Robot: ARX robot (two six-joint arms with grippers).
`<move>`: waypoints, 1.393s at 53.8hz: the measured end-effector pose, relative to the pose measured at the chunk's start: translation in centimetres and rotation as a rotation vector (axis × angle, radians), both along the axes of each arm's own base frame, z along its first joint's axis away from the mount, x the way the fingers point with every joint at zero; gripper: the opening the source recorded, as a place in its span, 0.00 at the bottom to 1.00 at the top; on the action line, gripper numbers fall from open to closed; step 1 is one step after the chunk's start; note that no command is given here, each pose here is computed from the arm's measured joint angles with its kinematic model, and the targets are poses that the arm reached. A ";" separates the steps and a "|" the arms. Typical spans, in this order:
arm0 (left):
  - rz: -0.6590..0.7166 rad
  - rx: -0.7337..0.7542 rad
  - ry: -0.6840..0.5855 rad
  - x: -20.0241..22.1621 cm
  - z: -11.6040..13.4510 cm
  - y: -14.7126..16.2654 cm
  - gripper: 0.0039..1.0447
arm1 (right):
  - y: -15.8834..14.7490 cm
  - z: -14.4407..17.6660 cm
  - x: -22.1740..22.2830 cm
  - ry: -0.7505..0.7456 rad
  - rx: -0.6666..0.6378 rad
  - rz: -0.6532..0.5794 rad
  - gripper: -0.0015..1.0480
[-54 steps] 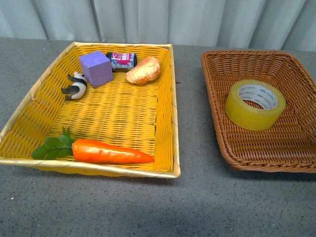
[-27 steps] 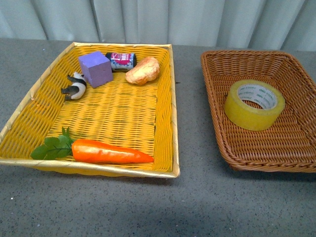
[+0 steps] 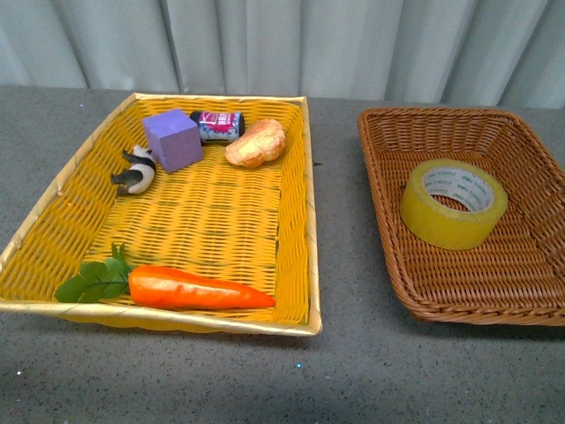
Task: Move tape to another basket
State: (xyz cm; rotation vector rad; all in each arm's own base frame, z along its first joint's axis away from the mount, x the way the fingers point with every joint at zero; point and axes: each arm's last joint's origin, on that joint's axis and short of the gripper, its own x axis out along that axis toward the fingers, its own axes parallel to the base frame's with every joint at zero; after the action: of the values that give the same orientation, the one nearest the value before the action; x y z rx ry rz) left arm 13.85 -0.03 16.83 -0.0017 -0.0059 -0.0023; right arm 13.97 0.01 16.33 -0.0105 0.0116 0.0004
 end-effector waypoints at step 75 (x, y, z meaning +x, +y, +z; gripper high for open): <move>0.000 0.000 -0.009 -4.2 0.1 0.0 0.18 | 0.0 0.2 -4.2 -0.015 0.000 0.002 0.14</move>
State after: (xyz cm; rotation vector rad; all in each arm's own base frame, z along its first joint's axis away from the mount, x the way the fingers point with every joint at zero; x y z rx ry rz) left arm 9.68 -0.02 16.96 -0.0021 -0.0147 -0.0027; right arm 9.76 0.01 16.53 -0.0105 -0.0036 0.0019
